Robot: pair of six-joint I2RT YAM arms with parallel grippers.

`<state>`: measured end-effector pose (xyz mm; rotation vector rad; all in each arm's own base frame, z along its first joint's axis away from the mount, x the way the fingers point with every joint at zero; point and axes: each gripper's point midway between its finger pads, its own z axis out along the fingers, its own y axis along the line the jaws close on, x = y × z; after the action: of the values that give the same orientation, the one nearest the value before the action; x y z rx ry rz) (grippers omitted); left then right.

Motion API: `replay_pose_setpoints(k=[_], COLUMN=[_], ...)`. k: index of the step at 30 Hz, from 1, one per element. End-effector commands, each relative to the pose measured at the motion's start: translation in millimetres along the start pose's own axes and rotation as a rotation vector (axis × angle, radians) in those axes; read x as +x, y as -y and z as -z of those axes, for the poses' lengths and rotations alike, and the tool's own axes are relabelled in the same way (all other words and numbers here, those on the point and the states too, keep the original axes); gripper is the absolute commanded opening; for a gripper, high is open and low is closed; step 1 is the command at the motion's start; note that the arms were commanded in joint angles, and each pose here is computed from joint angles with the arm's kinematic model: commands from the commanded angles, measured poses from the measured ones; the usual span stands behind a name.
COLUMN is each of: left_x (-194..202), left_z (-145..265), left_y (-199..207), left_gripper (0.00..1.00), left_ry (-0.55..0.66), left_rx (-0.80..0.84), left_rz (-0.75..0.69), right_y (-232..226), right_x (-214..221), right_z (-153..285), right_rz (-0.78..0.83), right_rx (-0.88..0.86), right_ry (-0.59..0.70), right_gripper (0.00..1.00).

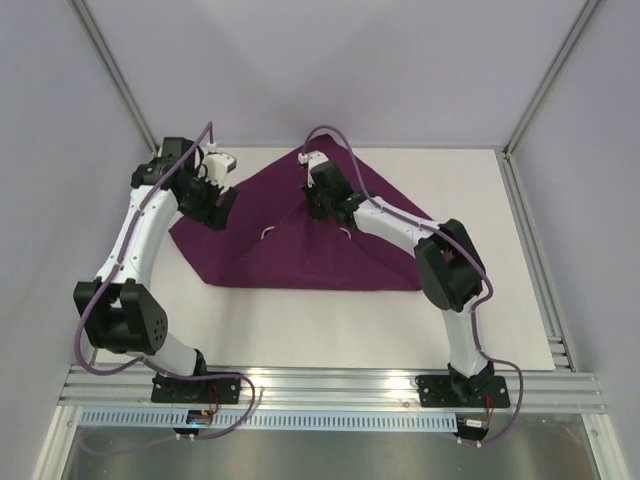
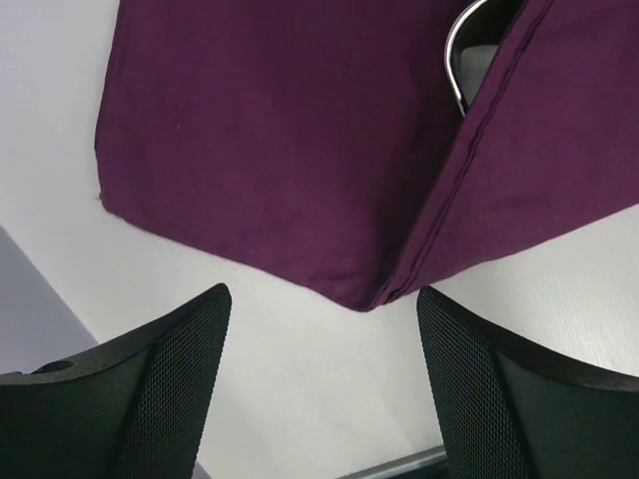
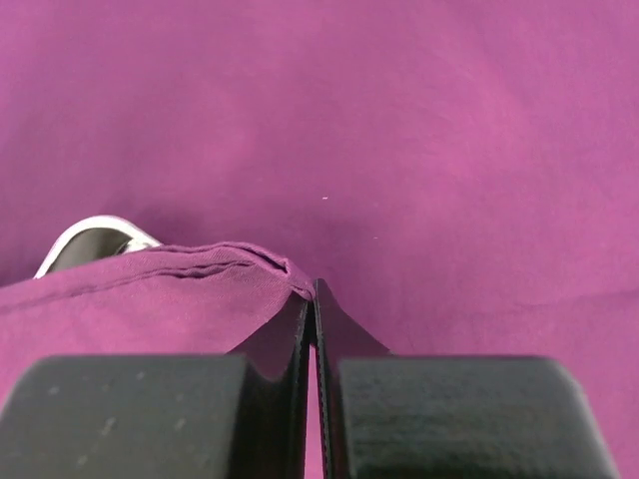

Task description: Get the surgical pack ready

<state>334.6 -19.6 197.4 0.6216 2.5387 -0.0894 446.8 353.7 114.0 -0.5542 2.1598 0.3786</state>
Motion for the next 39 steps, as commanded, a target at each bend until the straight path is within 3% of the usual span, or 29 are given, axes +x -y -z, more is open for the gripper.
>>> replay_pose_setpoints(k=[1, 12, 22, 26, 31, 36, 39], left_x=[-34.4, -79.9, -111.3, -133.9, -157.5, -143.6, -128.2], left_z=[-18.8, -75.8, -136.9, -145.9, -159.9, -190.8, -212.6], left_y=[1.4, 33.9, 43.3, 62.5, 80.1, 80.3, 81.2], left_gripper=[0.84, 0.84, 0.84, 0.84, 0.84, 0.83, 0.83], left_ry=[0.046, 0.049, 0.016, 0.056, 0.114, 0.017, -0.041], left_rx=[-0.025, 0.04, 0.099, 0.116, 0.139, 0.126, 0.128], left_rz=[-0.056, -0.106, -0.105, -0.168, -0.196, -0.19, -0.192], right_y=[17.3, 52.6, 52.0, 51.1, 60.5, 61.6, 63.8], right_x=[-14.9, 2.3, 13.9, 44.9, 52.4, 51.9, 40.1], right_z=[-10.4, -50.8, -63.6, -79.1, -88.5, -88.0, -80.4], right_rz=[-0.14, -0.314, -0.327, -0.383, -0.521, -0.524, -0.507], right_rx=[0.078, 0.126, 0.1, 0.089, 0.061, 0.059, 0.054], right_ry=[0.021, -0.047, -0.078, -0.16, -0.175, -0.177, -0.159], right_gripper=[0.0, 0.0, 0.02, 0.05, 0.03, 0.17, 0.33])
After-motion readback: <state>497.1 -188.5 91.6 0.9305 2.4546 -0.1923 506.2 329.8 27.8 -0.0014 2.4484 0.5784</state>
